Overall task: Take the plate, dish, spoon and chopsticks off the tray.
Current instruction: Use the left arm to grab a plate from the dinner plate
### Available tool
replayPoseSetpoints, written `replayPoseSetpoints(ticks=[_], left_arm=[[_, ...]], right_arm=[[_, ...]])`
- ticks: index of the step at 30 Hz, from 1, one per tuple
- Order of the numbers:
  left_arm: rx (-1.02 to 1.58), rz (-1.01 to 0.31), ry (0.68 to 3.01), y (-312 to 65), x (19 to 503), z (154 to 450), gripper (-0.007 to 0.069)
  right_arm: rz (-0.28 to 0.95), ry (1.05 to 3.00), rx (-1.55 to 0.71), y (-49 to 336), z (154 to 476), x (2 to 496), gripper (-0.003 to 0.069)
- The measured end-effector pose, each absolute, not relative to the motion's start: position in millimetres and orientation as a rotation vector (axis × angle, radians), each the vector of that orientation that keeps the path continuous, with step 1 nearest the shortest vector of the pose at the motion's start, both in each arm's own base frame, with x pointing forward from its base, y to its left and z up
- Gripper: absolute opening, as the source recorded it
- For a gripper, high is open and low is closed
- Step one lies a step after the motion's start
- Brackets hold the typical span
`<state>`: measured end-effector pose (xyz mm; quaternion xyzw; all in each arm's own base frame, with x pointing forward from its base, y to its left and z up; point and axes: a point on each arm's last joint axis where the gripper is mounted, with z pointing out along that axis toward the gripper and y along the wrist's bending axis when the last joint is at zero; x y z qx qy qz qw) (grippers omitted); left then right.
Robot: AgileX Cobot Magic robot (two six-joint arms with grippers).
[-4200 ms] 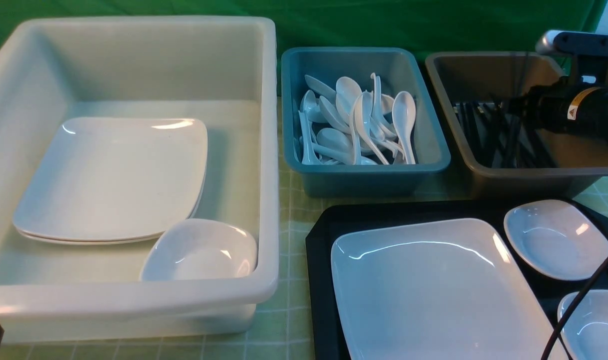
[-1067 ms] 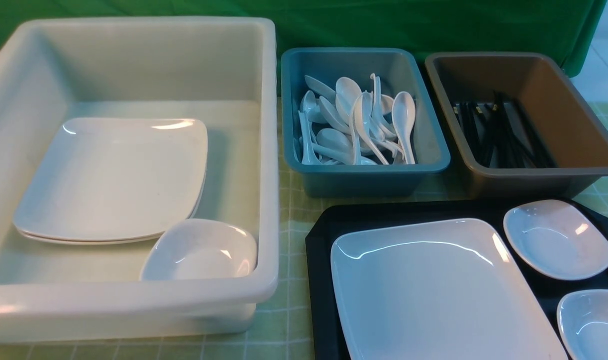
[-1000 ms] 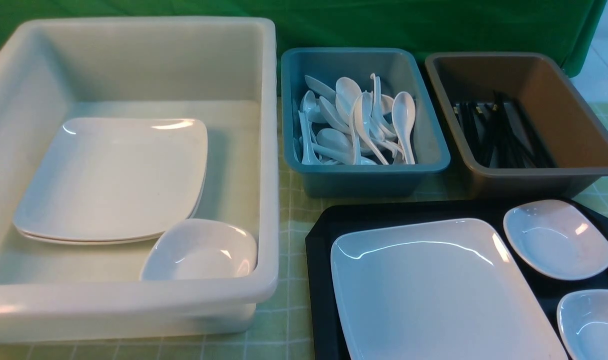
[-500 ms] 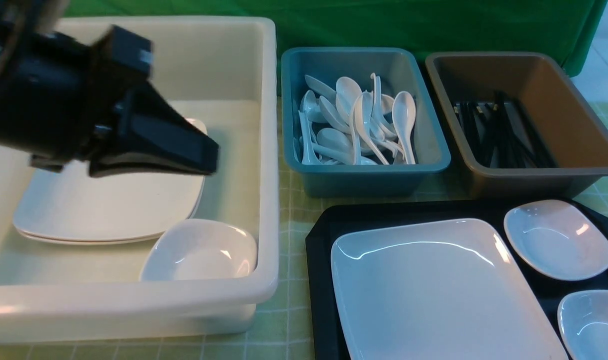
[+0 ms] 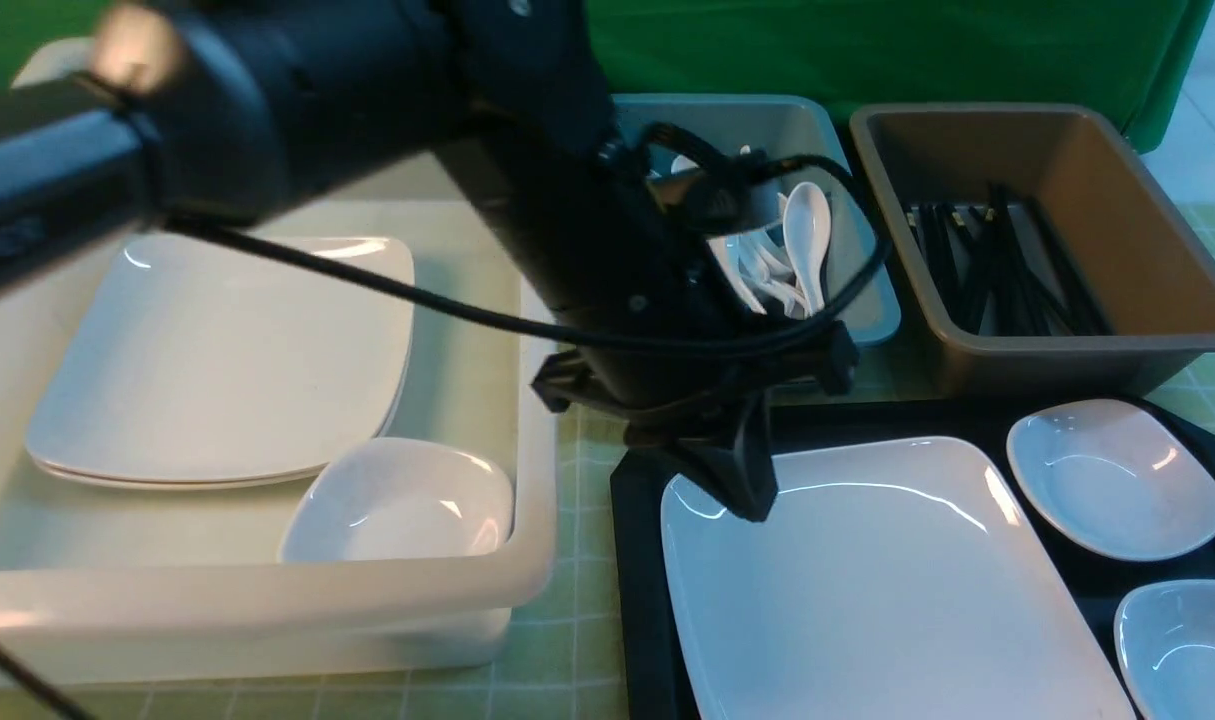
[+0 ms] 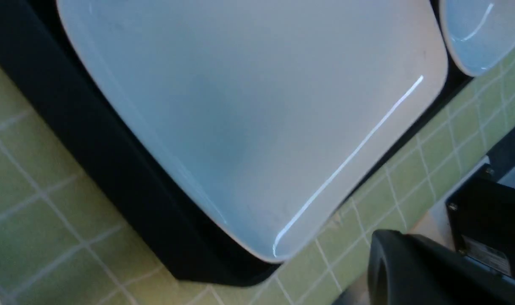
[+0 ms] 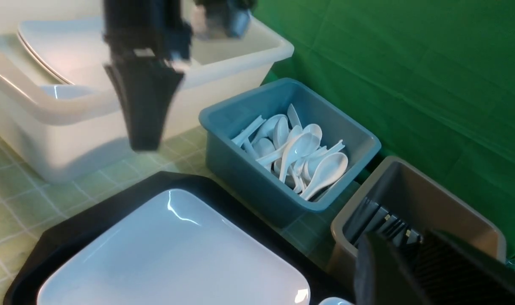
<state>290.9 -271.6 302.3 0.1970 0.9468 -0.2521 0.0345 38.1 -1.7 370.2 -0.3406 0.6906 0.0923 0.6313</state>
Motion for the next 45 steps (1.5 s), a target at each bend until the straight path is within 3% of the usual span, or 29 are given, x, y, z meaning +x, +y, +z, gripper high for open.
replayPoseSetpoints(ticks=[2, 7, 12, 17, 24, 32, 45], left_arm=[[0.624, -0.733, 2.913, -279.7, 298.9, 293.8, 0.001], [0.752, -0.526, 2.825, -299.1, 324.4, 280.9, 0.0122], [0.924, -0.461, 2.748, -306.7, 336.4, 270.3, 0.0251], [1.037, -0.362, 2.729, -307.0, 343.7, 252.5, 0.0328], [1.194, -0.247, 2.676, -309.6, 355.2, 222.5, 0.0337], [1.261, -0.171, 2.569, -312.4, 366.5, 209.5, 0.0337], [1.329, -0.131, 2.502, -317.3, 375.6, 186.9, 0.0337]], right_arm=[[0.211, 1.581, -0.78, -1.7, 370.2, 38.1, 0.0142], [0.212, 1.581, -0.78, -1.6, 370.2, 38.1, 0.0151], [0.212, 1.581, -0.78, -1.6, 370.2, 38.1, 0.0158], [0.212, 1.581, -0.78, -1.6, 370.2, 38.1, 0.0163], [0.212, 1.581, -0.78, -1.6, 370.2, 38.1, 0.0174], [0.212, 1.581, -0.78, -1.6, 370.2, 38.1, 0.0176], [0.229, 1.59, -0.763, -1.6, 370.1, 38.1, 0.0176]])
